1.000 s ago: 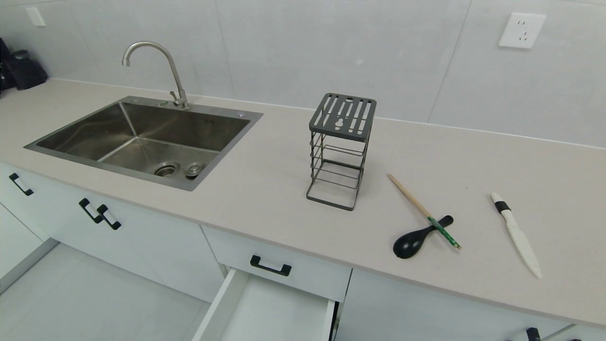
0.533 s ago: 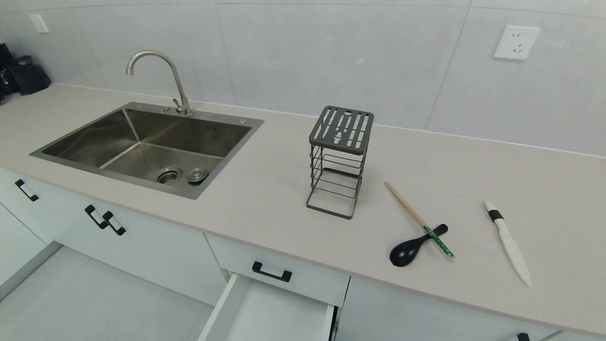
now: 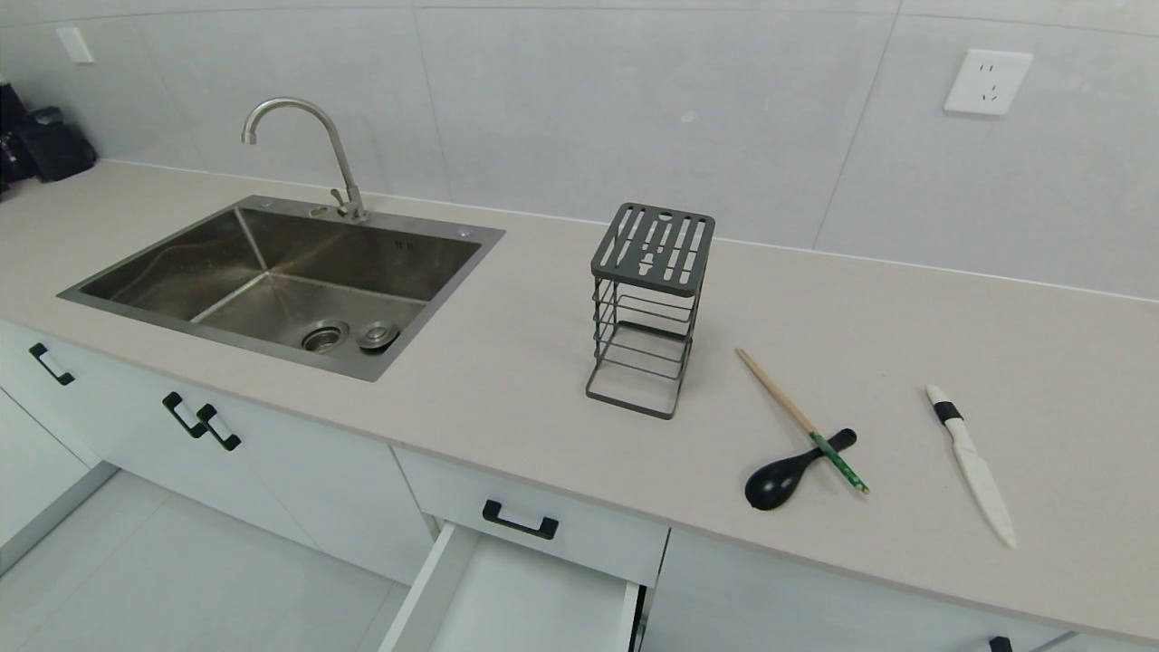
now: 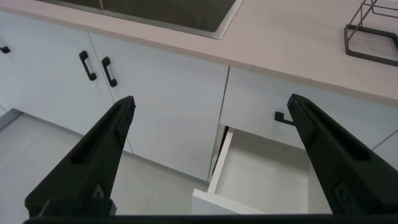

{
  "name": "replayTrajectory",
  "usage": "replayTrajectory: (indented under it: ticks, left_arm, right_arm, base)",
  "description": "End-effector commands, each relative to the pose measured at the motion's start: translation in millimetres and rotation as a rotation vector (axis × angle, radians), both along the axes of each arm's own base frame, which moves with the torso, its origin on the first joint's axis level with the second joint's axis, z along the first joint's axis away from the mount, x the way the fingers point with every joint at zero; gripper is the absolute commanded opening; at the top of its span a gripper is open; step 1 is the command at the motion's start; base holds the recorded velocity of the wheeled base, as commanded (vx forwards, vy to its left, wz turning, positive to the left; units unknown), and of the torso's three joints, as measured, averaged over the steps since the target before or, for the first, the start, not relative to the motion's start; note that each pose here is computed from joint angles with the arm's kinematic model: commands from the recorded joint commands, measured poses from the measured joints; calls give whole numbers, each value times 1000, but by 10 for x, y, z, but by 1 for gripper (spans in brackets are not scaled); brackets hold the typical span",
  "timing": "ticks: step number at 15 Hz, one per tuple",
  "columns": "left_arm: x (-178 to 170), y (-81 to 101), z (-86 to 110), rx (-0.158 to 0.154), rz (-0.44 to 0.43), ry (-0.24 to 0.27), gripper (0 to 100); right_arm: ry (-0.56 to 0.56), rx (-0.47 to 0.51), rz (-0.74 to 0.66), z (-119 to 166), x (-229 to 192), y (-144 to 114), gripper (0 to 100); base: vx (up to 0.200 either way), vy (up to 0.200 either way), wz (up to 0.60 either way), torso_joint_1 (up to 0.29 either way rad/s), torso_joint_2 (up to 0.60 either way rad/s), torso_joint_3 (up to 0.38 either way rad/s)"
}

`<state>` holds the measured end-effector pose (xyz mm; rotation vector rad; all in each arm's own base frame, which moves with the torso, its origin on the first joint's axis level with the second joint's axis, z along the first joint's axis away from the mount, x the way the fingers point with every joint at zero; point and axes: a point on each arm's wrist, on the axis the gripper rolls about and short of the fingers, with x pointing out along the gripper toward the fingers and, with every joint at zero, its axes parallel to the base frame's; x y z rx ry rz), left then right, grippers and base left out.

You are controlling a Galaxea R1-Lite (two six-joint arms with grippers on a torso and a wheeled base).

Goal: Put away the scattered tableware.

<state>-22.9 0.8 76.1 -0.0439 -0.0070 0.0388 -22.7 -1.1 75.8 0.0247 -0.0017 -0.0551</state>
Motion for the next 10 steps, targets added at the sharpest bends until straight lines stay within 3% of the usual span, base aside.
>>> replayTrajectory:
  ticks: [1, 3, 5, 7, 10]
  left_arm:
    - [0, 0, 0, -1, 1, 0, 100]
    - [0, 0, 0, 1, 1, 0, 100]
    - [0, -1, -1, 18, -2, 2, 100]
    - [0, -1, -1, 25, -4, 3, 100]
    - [0, -1, -1, 27, -4, 3, 100]
  right_arm:
    - [-45, 6, 8, 46, -1, 2, 100]
    - [-170, -25, 47, 174, -15, 11, 100]
    - [-116, -42, 183, 122, -9, 41, 100]
    - [61, -25, 292, 130, 22, 53, 100]
    - [124, -22, 374, 473, 143, 53, 100]
  base:
    - [0, 0, 0, 0, 0, 0]
    - [0, 0, 0, 0, 0, 0]
    - [0, 0, 0, 0, 0, 0]
    - [0, 0, 0, 0, 0, 0]
    - [0, 0, 0, 0, 0, 0]
